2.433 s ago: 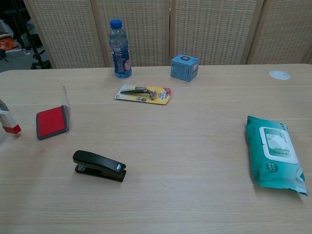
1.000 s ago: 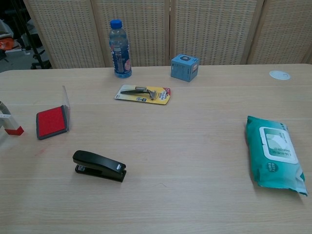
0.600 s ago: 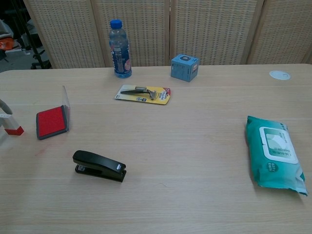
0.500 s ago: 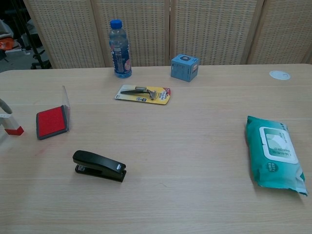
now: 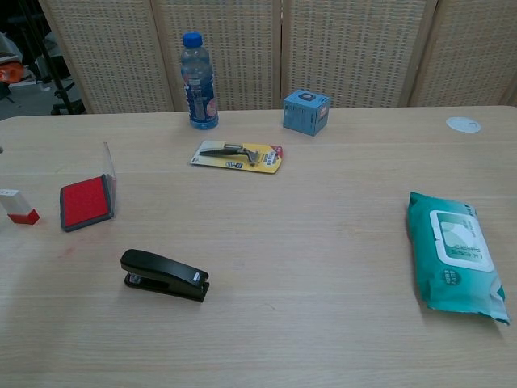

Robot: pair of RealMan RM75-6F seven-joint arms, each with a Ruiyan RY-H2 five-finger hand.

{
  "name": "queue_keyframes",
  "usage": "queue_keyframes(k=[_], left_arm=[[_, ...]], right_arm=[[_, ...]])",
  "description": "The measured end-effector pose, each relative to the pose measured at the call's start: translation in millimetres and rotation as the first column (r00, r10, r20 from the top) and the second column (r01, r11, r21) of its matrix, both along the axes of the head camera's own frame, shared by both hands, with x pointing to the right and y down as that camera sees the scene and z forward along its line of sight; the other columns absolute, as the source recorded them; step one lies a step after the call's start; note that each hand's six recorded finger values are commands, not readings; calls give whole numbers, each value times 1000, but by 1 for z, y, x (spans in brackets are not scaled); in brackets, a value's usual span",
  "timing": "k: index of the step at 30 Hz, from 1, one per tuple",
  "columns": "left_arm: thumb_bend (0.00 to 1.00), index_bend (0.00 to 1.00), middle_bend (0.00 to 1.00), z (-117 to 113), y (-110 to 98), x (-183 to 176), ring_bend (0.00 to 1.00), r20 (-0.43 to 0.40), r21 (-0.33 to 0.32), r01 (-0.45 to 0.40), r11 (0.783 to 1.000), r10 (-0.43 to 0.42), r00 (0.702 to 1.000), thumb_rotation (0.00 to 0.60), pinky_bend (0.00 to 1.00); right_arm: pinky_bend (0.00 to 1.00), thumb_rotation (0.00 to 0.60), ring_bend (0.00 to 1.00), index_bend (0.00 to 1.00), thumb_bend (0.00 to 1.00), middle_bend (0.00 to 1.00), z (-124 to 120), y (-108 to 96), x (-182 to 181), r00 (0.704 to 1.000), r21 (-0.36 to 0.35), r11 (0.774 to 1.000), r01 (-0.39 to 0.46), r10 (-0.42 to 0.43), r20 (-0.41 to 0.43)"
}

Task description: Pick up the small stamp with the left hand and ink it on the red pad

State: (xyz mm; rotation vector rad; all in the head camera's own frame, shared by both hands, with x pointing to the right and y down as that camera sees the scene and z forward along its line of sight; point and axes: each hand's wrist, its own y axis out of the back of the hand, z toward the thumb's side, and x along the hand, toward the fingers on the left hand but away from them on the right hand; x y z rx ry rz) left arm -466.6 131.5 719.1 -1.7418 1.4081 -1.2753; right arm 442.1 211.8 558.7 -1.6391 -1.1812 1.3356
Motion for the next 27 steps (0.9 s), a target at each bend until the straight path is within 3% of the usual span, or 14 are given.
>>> queue_keyframes(k=[1, 3, 5, 7, 8, 11, 15, 19, 23, 27], left_arm=[[423, 362, 972, -8, -1, 1, 990, -19, 32, -8, 999, 8, 1000, 600, 967], [355, 271, 865, -29, -4, 3, 851, -63, 104, -31, 994, 37, 997, 600, 833], [266, 137, 480, -46, -4, 5, 479, -104, 149, -49, 988, 65, 992, 600, 520], [204, 65, 133, -56, -2, 8, 173, -132, 157, -61, 986, 82, 988, 600, 265], [179, 40, 40, -62, -1, 9, 63, -146, 152, -70, 986, 93, 985, 600, 152], [134, 6, 0, -78, 4, 15, 0, -162, 134, -93, 987, 114, 980, 600, 6], [132, 0, 0, -104, 12, 22, 0, -130, 116, -119, 986, 133, 982, 600, 0], [147, 0, 0, -124, 21, 20, 0, 6, 100, -140, 985, 140, 990, 600, 0], [155, 0, 0, -138, 29, 11, 0, 128, 25, -128, 991, 124, 984, 600, 0], [157, 0, 0, -141, 33, 0, 0, 175, -53, -100, 994, 107, 979, 600, 0]], right_arm=[[0, 600, 0, 0, 0, 0, -1, 0, 0, 1000, 3, 1000, 1, -1, 0], [0, 600, 0, 0, 0, 0, -2, 1, 0, 1000, 7, 1000, 1, -1, -1], [0, 600, 0, 0, 0, 0, -3, 1, 0, 1000, 11, 1000, -1, 1, -3], [0, 600, 0, 0, 0, 0, -3, 1, 0, 1000, 16, 1000, -3, 3, -4], [0, 600, 0, 0, 0, 0, -3, 1, 1, 1000, 17, 1000, -4, 4, -5], [0, 600, 0, 0, 0, 0, -4, 0, 1, 1000, 23, 1000, -4, 4, -12], [0, 600, 0, 0, 0, 0, -6, 0, 2, 999, 42, 999, 0, 2, -36], [0, 600, 0, 0, 0, 0, -10, -1, 3, 997, 89, 996, 3, 4, -83], [0, 600, 0, 0, 0, 0, -11, 1, 2, 995, 106, 994, 0, 11, -100], [0, 600, 0, 0, 0, 0, -10, 1, 2, 995, 101, 995, -2, 13, -103]])
